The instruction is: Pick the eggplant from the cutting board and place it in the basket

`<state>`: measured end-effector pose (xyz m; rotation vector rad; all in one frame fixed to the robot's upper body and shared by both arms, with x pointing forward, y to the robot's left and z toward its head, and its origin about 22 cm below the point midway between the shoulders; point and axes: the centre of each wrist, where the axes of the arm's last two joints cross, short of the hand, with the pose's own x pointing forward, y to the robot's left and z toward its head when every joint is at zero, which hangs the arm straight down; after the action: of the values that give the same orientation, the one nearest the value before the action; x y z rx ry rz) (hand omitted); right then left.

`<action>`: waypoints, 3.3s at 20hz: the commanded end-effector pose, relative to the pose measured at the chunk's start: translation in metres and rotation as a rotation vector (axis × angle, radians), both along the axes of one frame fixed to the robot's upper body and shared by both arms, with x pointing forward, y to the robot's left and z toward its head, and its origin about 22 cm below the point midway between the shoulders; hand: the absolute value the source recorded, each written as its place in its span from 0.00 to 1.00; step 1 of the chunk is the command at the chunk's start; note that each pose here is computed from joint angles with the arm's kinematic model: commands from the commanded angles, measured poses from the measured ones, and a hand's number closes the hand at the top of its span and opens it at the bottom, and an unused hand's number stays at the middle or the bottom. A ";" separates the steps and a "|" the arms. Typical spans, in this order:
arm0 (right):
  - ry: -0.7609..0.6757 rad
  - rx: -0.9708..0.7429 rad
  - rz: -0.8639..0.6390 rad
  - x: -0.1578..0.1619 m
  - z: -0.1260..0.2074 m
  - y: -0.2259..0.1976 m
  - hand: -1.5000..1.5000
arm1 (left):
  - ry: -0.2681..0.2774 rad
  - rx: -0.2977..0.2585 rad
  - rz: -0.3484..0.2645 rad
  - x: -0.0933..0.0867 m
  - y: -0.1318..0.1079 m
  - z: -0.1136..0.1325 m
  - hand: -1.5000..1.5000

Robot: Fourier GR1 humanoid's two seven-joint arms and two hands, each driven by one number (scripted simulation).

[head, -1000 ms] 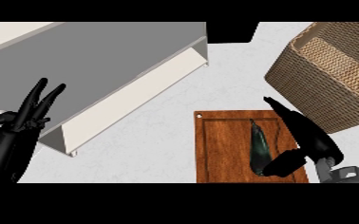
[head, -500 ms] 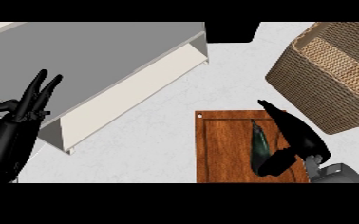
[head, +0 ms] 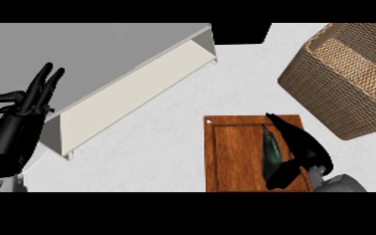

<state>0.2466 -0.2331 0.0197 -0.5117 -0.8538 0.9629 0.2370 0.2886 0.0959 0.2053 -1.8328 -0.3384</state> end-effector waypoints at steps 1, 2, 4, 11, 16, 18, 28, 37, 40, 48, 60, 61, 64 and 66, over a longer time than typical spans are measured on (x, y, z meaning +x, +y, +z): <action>0.032 -0.027 0.002 0.009 -0.007 -0.007 0.00 | 0.143 -0.038 -0.081 0.026 -0.019 -0.027 0.50; 0.033 0.000 -0.016 0.000 -0.012 -0.010 0.00 | 0.150 -0.041 -0.102 0.010 -0.013 -0.037 0.50; 0.047 0.009 -0.011 0.000 -0.023 0.002 0.00 | 0.160 -0.036 -0.106 0.014 -0.018 -0.036 0.50; 0.124 0.026 0.080 0.011 -0.028 -0.001 1.00 | 0.144 -0.054 -0.121 0.038 -0.029 -0.029 0.50; 0.112 0.015 0.104 -0.015 -0.046 0.004 1.00 | 0.156 -0.039 -0.102 0.023 -0.042 -0.032 0.50; 0.102 -0.023 0.116 -0.009 -0.045 0.001 1.00 | 0.186 -0.059 -0.112 0.020 -0.030 -0.040 0.50; -0.188 -0.250 -0.299 0.074 0.001 0.071 1.00 | 0.149 -0.042 -0.152 0.030 -0.034 -0.030 0.50; -0.422 -0.151 -0.439 0.113 0.022 0.136 1.00 | 0.154 -0.035 -0.147 0.040 -0.030 -0.015 0.50; -0.564 0.001 -0.478 0.110 0.043 0.150 1.00 | 0.153 -0.040 -0.119 0.037 -0.031 -0.027 0.50; -0.956 0.150 -0.564 0.111 0.119 0.166 1.00 | 0.168 -0.043 -0.095 0.026 -0.013 -0.034 0.50; -0.968 -0.049 -0.735 0.116 0.188 0.153 1.00 | 0.164 -0.047 -0.091 0.029 -0.020 -0.034 0.50; -0.968 -0.035 -0.745 0.116 0.182 0.131 1.00 | 0.159 -0.032 -0.100 0.038 -0.036 -0.022 0.50; -0.983 -0.059 -0.798 0.138 0.202 0.121 1.00 | 0.182 -0.048 -0.121 0.027 -0.025 -0.031 0.50; -1.019 -0.057 -0.820 0.142 0.209 0.103 1.00 | 0.158 -0.052 -0.110 0.027 -0.031 -0.024 0.50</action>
<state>0.3794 -0.1135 0.2112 -1.2853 -1.4249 -0.0229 0.2636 0.2524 0.0857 0.0277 -1.7946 -0.4217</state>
